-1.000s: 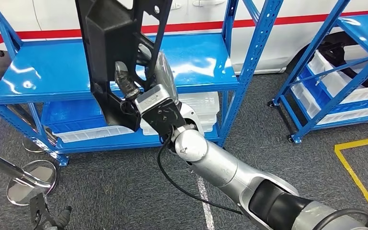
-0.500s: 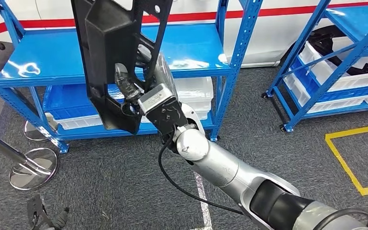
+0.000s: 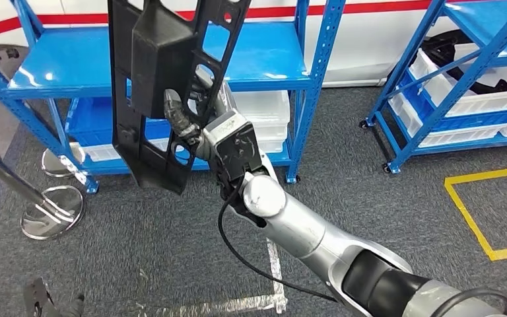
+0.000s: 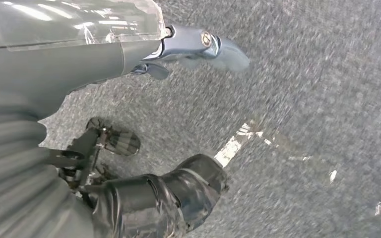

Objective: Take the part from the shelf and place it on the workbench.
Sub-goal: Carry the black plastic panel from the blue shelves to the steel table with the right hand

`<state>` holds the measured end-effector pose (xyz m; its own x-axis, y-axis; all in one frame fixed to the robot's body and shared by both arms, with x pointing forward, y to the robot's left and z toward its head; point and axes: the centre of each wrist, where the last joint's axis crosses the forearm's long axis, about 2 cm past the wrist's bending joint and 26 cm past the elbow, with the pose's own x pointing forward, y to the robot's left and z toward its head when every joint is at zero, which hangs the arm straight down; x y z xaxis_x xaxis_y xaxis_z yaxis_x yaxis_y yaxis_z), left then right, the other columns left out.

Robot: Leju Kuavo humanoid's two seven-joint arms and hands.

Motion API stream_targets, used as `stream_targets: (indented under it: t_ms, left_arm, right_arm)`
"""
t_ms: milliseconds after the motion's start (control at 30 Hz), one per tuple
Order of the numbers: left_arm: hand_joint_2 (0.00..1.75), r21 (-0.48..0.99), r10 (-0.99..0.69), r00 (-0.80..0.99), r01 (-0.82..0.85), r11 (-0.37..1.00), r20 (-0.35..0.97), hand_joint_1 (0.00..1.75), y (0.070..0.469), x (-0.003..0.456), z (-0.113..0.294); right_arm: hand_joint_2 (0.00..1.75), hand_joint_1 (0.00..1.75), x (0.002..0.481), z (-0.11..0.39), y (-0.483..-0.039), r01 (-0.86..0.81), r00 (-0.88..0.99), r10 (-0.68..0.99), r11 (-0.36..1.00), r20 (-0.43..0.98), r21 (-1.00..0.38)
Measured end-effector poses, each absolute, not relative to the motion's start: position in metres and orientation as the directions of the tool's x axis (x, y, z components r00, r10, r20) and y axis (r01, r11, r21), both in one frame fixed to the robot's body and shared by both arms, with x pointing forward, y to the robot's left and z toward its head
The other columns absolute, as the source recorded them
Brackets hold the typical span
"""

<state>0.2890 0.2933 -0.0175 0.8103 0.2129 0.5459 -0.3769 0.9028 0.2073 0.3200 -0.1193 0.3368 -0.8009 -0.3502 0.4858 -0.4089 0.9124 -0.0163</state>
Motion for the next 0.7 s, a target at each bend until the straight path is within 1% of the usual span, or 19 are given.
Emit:
stream_targets:
  t_ms: [400,700]
  left_arm:
    - [1.75,0.212,0.219,0.836,-0.365,0.906,0.502,0.00,0.322,0.283,-0.021]
    - [1.75,0.208,0.223,0.833,-0.369,0.906,0.506,0.00,0.348,0.286,-0.017]
  right_arm:
    - [1.75,1.75,0.324,0.321,-0.130,-0.414,-0.768,-0.345,0.910,0.539,-0.007]
    - [1.75,1.75,0.319,0.322,-0.136,-0.454,-0.752,-0.374,0.891,0.543,-0.016]
